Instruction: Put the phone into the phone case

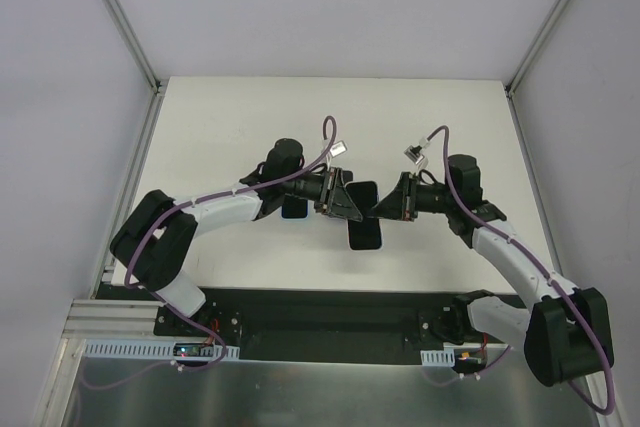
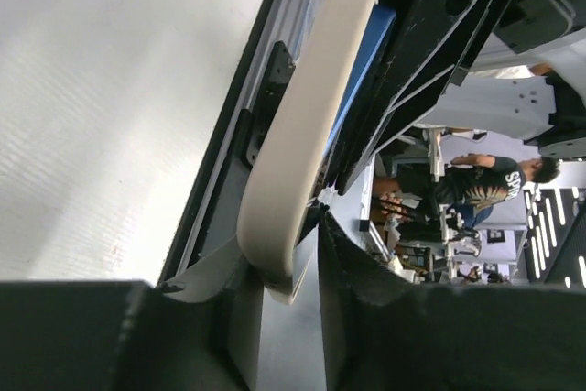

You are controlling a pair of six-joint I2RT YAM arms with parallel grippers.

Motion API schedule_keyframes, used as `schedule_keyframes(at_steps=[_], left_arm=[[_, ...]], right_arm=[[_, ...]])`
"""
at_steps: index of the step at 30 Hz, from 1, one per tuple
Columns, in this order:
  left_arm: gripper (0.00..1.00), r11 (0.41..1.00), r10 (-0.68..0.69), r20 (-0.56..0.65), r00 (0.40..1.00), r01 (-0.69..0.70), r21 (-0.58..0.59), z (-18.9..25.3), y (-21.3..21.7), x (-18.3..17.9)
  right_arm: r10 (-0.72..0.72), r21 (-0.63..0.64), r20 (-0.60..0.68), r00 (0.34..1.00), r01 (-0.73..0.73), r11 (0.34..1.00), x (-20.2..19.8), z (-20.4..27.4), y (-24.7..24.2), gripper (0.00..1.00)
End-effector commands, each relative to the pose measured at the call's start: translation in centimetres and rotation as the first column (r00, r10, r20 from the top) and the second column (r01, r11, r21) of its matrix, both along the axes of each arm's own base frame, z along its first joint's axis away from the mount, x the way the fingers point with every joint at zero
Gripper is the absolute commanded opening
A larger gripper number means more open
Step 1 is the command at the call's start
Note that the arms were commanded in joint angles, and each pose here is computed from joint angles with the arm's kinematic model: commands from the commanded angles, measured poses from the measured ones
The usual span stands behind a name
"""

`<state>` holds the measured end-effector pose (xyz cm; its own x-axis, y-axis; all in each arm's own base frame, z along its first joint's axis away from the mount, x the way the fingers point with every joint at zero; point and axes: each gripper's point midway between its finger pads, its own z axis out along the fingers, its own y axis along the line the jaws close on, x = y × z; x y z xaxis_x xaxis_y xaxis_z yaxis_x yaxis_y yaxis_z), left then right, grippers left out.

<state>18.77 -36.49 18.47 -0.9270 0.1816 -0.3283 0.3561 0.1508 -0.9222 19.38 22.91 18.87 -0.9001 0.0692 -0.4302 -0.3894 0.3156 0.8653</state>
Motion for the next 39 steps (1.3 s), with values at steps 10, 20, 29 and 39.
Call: schedule_keyframes(at_steps=[10, 20, 29, 39], left_arm=[[0.00, 0.990, -0.028, 0.098, 0.995, 0.041, -0.138, 4.3, 0.9, -0.1], [0.00, 0.989, 0.023, 0.091, 0.996, -0.010, -0.147, 5.0, 2.9, 1.7], [0.00, 0.989, 0.046, 0.075, 0.996, -0.036, -0.140, 4.9, 3.6, 2.1], [0.00, 0.990, 0.051, 0.066, 0.997, -0.042, -0.136, 4.9, 3.7, 2.2]], right_arm=[[0.037, 0.072, 0.111, 0.993, -0.045, 0.996, -1.2, 2.0, 0.2, 0.68], [0.042, 0.100, 0.051, 0.998, -0.047, 0.994, -2.6, -0.3, 0.2, 0.81], [0.065, 0.127, 0.044, 0.997, -0.071, 0.989, -2.7, -0.7, 1.4, 0.77], [0.063, 0.147, 0.029, 0.998, -0.067, 0.987, -2.1, -0.5, 2.0, 0.67]])
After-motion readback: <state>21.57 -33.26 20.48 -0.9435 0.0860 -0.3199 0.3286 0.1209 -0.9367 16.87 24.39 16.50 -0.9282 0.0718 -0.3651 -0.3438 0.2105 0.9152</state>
